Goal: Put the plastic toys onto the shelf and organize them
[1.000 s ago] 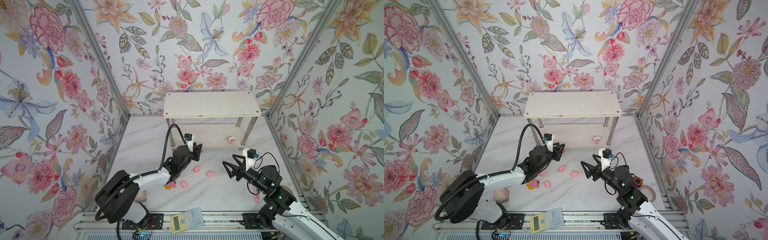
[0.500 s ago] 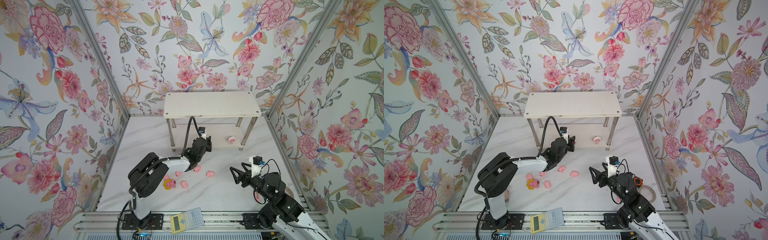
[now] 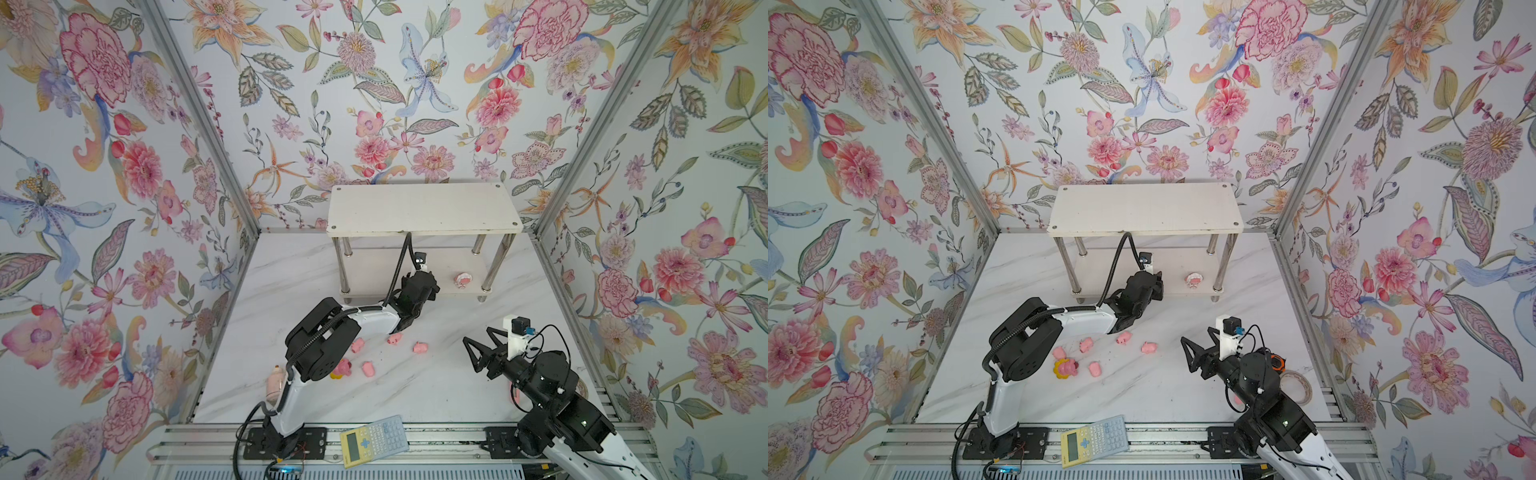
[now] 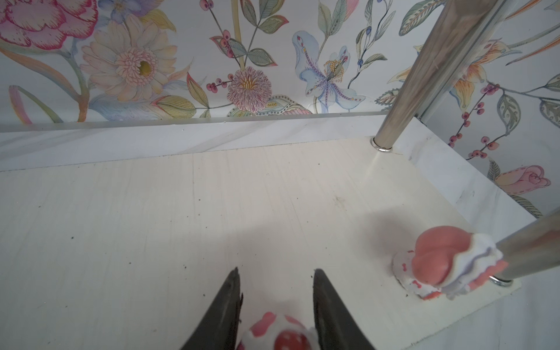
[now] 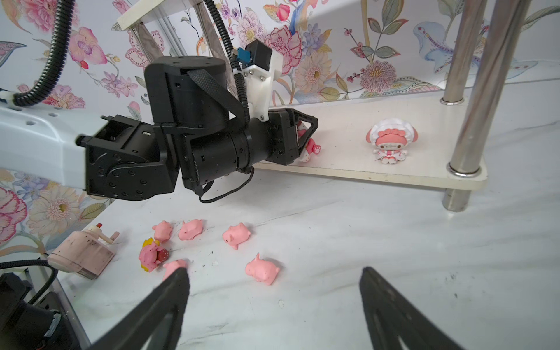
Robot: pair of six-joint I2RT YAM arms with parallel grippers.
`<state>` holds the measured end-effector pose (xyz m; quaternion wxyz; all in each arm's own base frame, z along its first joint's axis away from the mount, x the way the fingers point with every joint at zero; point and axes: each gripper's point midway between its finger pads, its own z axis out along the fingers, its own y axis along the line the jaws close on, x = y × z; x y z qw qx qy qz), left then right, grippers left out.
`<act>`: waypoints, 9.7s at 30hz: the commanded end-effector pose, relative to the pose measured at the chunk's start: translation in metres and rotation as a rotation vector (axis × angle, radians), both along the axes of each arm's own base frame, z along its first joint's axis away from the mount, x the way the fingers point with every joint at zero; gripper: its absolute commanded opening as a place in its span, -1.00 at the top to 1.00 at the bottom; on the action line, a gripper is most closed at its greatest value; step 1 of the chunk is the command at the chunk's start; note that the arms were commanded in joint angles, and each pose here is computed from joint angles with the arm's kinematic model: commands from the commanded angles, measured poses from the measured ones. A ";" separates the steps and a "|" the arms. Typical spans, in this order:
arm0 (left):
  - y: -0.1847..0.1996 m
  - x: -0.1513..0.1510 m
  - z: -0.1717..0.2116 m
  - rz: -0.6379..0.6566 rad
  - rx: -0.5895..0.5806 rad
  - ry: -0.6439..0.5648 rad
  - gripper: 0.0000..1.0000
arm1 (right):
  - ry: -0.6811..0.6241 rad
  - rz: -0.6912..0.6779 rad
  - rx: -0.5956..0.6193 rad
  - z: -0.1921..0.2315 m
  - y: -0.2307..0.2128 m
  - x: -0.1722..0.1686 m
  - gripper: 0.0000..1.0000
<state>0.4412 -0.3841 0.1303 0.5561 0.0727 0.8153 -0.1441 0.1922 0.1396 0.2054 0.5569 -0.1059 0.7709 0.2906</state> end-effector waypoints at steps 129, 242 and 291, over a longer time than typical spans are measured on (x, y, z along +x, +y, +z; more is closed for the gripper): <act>0.054 -0.084 0.060 -0.315 0.044 -0.007 -0.60 | 0.125 0.026 -0.061 -0.014 0.027 -0.006 -0.80; 0.389 -0.200 0.049 0.616 -0.053 -0.093 -0.69 | 0.386 0.988 -0.131 -0.134 0.336 -0.021 0.48; 0.194 -0.236 0.099 -0.539 -0.505 -0.259 -0.85 | 0.420 1.163 0.685 0.051 0.292 0.007 0.76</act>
